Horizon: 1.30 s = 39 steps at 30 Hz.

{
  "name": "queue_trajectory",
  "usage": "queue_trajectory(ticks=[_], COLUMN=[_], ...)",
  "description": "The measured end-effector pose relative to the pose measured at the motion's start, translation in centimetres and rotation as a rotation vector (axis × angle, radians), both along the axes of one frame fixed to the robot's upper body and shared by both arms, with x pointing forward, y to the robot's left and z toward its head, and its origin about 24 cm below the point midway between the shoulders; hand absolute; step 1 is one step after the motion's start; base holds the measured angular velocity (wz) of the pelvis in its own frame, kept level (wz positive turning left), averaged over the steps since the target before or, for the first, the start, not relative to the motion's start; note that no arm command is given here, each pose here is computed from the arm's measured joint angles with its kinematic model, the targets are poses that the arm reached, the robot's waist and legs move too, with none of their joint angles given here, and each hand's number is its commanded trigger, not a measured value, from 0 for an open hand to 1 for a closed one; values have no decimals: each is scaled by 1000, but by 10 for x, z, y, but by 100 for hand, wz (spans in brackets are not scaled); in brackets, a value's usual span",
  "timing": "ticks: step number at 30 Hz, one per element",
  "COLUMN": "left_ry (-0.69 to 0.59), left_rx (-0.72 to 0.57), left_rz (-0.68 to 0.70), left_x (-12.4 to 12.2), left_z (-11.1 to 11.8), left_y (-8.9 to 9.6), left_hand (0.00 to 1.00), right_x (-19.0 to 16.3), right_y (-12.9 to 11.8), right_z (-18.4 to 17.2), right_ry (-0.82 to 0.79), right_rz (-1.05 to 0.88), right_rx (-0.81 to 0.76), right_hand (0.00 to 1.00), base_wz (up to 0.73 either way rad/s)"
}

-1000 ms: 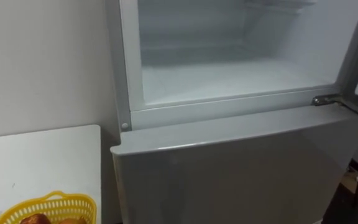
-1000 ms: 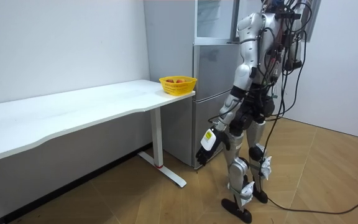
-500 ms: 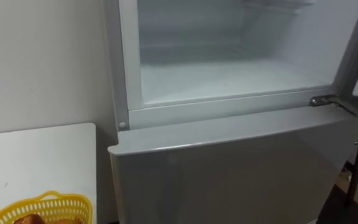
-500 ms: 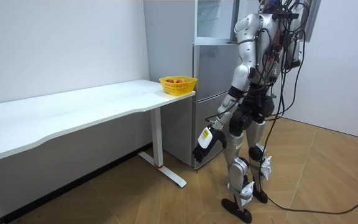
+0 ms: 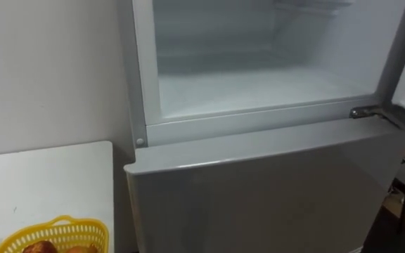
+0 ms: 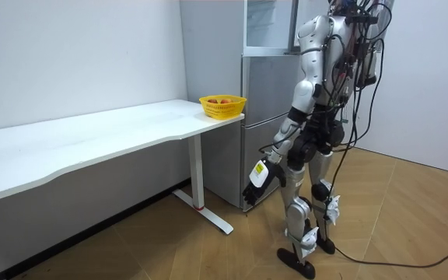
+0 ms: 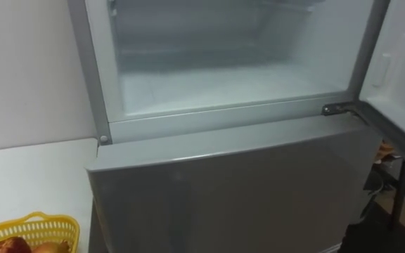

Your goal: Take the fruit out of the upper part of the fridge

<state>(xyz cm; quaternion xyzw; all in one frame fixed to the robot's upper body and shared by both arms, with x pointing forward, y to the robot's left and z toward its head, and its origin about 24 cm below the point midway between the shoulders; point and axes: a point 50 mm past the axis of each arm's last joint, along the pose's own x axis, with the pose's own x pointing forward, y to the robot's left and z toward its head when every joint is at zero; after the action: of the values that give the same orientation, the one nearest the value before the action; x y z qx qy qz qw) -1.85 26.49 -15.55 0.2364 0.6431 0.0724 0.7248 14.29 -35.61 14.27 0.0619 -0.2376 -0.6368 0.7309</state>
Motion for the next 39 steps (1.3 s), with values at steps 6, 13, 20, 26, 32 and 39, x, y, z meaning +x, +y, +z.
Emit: queue_trajectory(ticks=[6, 13, 20, 26, 32, 39], left_ry=[-25, -61, -41, -37, -33, -15], left_rx=[-16, -34, -52, -49, -49, -59], left_rz=[39, 23, 19, -37, -35, -26], left_x=[-4, 2, -4, -2, -4, -8], left_z=[-1, -1, -1, -1, -1, -2], left_y=[-4, -7, -4, -2, -2, -6], left_hand=[0, 0, 0, 0, 0, 0], right_x=[7, 24, 30, 36, 29, 33], right_y=[10, 38, 57, 80, 101, 107], right_z=[3, 6, 42, 87, 112, 112], right_ry=[59, 172, 138, 43, -103, -68], right_rz=[15, 94, 139, 177, 251, 335], right_rx=[-89, -292, -544, -844, -1003, -1060], right_hand=[0, 0, 0, 0, 0, 0], base_wz=[0, -5, 3, 7, 16, 7])
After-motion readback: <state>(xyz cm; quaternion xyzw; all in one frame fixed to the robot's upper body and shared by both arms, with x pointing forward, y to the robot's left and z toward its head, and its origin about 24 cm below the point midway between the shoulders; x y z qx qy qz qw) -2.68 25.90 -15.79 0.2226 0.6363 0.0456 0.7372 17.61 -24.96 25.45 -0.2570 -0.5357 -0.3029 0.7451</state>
